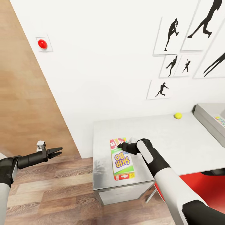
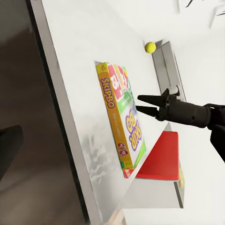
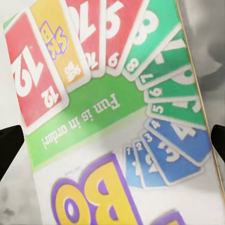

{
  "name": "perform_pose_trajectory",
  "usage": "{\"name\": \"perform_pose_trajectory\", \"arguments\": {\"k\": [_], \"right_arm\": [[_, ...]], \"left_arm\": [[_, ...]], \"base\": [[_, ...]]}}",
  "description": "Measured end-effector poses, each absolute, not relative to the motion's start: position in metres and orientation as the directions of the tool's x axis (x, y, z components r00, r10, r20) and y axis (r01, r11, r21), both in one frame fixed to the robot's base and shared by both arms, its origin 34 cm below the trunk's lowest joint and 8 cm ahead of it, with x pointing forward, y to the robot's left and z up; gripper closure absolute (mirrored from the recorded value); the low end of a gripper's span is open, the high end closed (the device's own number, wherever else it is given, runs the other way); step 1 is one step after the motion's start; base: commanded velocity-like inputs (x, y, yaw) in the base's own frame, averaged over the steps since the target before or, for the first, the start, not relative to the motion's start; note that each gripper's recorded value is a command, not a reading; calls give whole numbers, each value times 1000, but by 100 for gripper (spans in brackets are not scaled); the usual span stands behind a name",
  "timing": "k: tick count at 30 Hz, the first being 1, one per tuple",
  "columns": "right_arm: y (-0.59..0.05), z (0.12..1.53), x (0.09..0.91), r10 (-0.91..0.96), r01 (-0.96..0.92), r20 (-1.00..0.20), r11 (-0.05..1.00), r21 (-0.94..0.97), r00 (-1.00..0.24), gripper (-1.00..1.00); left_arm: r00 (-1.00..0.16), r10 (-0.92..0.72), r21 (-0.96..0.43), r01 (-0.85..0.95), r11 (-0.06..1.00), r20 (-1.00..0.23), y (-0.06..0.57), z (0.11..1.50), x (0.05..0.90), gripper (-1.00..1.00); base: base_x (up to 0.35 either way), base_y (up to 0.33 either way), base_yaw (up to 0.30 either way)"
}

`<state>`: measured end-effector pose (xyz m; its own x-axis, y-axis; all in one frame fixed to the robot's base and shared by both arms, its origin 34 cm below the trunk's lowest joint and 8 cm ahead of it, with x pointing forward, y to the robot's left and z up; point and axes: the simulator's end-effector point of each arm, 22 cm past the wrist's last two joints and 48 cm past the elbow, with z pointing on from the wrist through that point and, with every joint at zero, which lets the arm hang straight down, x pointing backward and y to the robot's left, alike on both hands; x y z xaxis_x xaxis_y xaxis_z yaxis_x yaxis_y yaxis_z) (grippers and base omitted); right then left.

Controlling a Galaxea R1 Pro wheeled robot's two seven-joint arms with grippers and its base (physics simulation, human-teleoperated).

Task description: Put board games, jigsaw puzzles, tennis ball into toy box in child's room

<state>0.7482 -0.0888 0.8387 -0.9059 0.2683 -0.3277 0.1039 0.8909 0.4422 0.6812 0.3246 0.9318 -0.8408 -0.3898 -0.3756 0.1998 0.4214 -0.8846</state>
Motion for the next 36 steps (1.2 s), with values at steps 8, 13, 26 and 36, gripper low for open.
{"name": "perform_pose_trajectory", "arguments": {"k": [8,13,26,36], "right_arm": [[-86,838,745,258,98,-315,891,443,-913,-100],[-86,838,744,257,98,-311,890,446,-915,-100],[-80,839,743,256,95,-308,886,453,-916,-100],[-70,841,742,252,88,-305,881,464,-918,-100]], "left_arm": [[-841,-390,-885,200,421,-375,325,932,681,-100],[-841,-390,-885,200,421,-376,325,932,681,-100],[-841,-390,-885,199,421,-375,325,932,681,-100],[-841,-390,-885,200,421,-376,325,932,681,-100]], "base": [[0,72,0],[0,22,0],[-49,71,0],[-13,40,0]]}}
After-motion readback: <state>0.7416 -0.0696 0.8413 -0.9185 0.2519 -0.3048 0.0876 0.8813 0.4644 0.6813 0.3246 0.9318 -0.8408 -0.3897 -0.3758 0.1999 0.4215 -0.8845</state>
